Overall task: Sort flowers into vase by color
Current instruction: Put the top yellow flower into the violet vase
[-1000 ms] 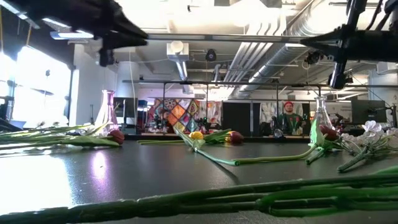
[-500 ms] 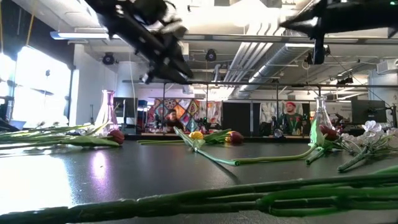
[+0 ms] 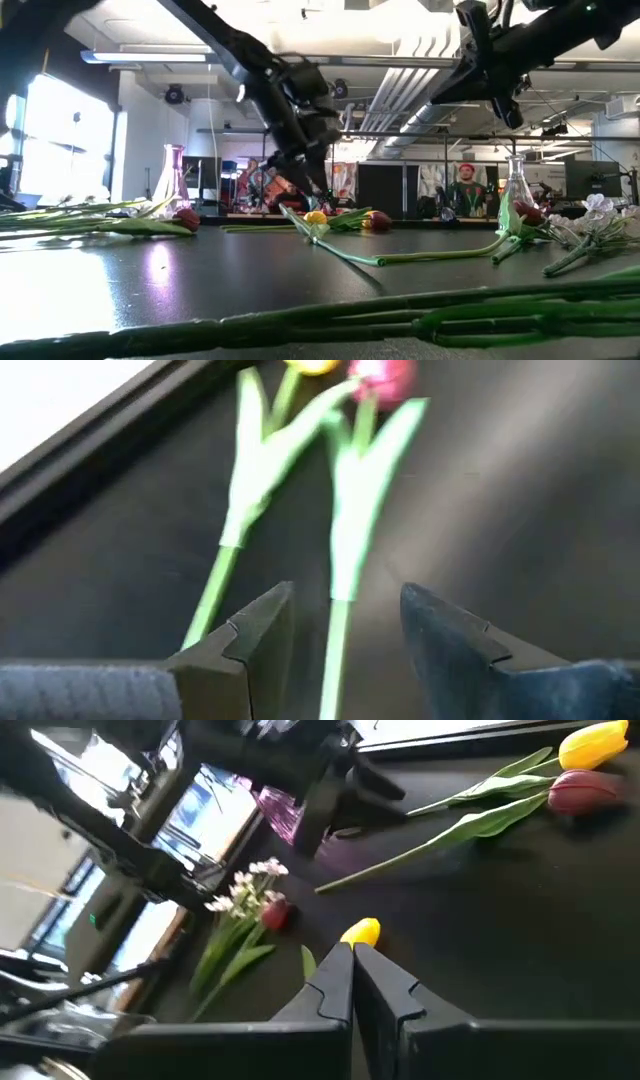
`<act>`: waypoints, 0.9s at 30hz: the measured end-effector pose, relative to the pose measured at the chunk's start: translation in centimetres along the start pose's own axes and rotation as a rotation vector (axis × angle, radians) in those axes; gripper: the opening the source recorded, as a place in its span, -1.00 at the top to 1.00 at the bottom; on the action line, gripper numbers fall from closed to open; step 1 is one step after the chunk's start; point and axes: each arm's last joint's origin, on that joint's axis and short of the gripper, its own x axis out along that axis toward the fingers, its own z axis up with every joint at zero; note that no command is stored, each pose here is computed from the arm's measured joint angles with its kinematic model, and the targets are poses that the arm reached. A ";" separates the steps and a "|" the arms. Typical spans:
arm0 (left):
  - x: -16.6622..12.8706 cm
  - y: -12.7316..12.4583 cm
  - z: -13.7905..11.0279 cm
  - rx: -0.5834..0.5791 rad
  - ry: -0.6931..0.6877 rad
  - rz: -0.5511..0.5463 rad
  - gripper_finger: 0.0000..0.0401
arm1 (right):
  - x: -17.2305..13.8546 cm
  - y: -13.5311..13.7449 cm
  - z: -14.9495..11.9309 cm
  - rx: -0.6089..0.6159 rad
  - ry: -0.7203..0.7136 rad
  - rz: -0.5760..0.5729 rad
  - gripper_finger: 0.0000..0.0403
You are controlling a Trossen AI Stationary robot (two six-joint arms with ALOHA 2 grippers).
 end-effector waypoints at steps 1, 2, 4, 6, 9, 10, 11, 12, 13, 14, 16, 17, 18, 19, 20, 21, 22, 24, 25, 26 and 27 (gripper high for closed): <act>0.4 0.4 0.3 0.002 0.021 0.012 0.14 | 0.1 0.1 -0.1 -0.013 0.005 -0.002 1.00; 0.9 0.7 0.6 0.003 0.045 0.023 0.14 | 0.2 0.2 -0.1 -0.020 0.009 -0.002 1.00; 1.8 1.2 1.0 0.020 0.084 0.042 0.14 | 0.4 0.2 -0.3 -0.027 0.020 -0.006 1.00; 2.5 1.6 1.3 0.036 0.116 0.054 0.14 | 0.5 0.2 -0.6 -0.035 0.036 -0.015 1.00; 3.5 2.1 1.7 0.044 0.161 0.072 0.14 | 0.8 0.0 -1.0 -0.043 0.066 -0.040 0.96; 3.8 2.3 1.7 0.044 0.178 0.082 0.14 | 0.8 0.0 -1.1 -0.045 0.076 -0.041 0.92; 4.0 2.5 1.8 0.042 0.188 0.088 0.14 | 0.9 0.0 -1.2 -0.047 0.091 -0.043 0.86; 4.2 2.6 2.0 0.040 0.188 0.092 0.14 | 1.0 -0.1 -1.3 -0.050 0.103 -0.047 0.79; 4.3 2.8 2.2 0.036 0.186 0.102 0.14 | 1.1 -0.1 -1.4 -0.052 0.112 -0.048 0.71; 4.3 2.9 2.4 0.034 0.185 0.104 0.14 | 1.3 -0.2 -1.5 -0.052 0.121 -0.053 0.61; 4.3 3.2 2.7 0.038 0.174 0.106 0.14 | 1.5 -0.4 -1.8 -0.025 0.145 -0.081 0.41; 4.3 3.4 2.8 0.041 0.175 0.111 0.14 | 1.6 -0.5 -1.9 -0.014 0.155 -0.090 0.32; 4.3 3.5 2.8 0.046 0.177 0.117 0.14 | 1.7 -0.6 -2.0 0.001 0.166 -0.104 0.23; 4.4 3.7 2.8 0.045 0.177 0.125 0.14 | 1.8 -0.8 -2.1 0.016 0.174 -0.122 0.17; 4.3 3.9 2.8 0.042 0.180 0.130 0.14 | 1.9 -0.9 -2.2 0.025 0.180 -0.135 0.12; 4.3 4.1 2.8 0.046 0.186 0.132 0.14 | 2.1 -1.0 -2.3 0.029 0.186 -0.141 0.08; 4.3 4.3 2.7 0.055 0.194 0.133 0.14 | 2.2 -1.0 -2.4 0.028 0.191 -0.146 0.07; 4.4 4.4 2.6 0.085 0.210 0.133 0.14 | 2.4 -1.1 -2.5 0.025 0.195 -0.151 0.07; 4.6 4.4 2.5 0.100 0.216 0.132 0.14 | 2.5 -1.1 -2.5 0.023 0.197 -0.154 0.09; 4.7 4.4 2.4 0.112 0.222 0.131 0.14 | 2.5 -1.1 -2.6 0.015 0.199 -0.156 0.11; 4.8 4.4 2.2 0.118 0.238 0.123 0.14 | 2.5 -1.1 -2.6 0.004 0.197 -0.156 0.13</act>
